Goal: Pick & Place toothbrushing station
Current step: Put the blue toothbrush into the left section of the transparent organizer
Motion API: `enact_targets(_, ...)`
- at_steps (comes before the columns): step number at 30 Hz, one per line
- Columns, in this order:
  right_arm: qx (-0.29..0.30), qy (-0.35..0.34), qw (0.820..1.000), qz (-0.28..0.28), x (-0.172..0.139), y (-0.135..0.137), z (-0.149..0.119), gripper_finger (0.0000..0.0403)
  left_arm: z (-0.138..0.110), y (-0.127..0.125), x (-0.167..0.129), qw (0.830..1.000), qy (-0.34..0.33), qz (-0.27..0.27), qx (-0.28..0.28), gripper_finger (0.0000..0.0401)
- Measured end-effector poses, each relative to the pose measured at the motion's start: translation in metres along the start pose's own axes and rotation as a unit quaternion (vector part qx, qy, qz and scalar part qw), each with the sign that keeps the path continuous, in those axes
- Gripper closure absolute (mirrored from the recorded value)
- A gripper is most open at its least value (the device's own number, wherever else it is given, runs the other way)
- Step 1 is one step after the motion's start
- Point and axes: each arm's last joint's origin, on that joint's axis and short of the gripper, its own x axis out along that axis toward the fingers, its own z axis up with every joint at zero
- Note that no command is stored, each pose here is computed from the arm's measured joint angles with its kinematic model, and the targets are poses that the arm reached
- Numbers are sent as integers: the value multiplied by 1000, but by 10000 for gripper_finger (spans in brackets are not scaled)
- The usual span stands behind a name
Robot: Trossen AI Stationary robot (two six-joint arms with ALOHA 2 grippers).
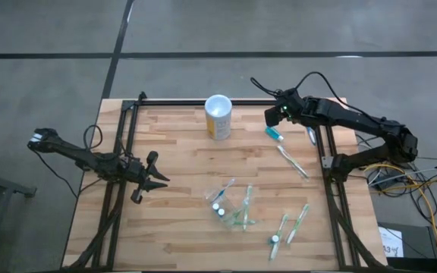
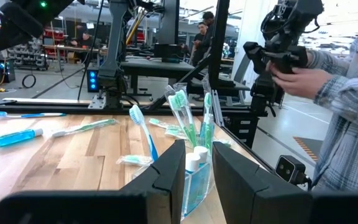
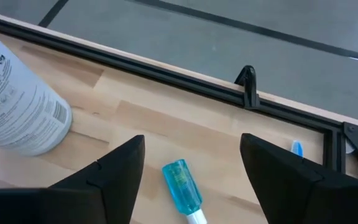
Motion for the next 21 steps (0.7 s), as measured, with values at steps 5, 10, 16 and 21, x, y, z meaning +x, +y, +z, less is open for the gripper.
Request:
enact_targets(5,-4,7,1000,-5,3,-1,-4,135,0,0,0,1000,0,0,0,316)
enact_targets(10,-29,17,999,-12,6,-3,-9,141,0,0,0,1000,0,0,0,316)
enact_targets(16,-44,26,998,-20,6,-4,-11,156,0,0,0,1000,0,0,0,316)
enact_targets(21,-22,61,996,-61,16,-12,-14,168,0,0,0,1000,0,0,0,316)
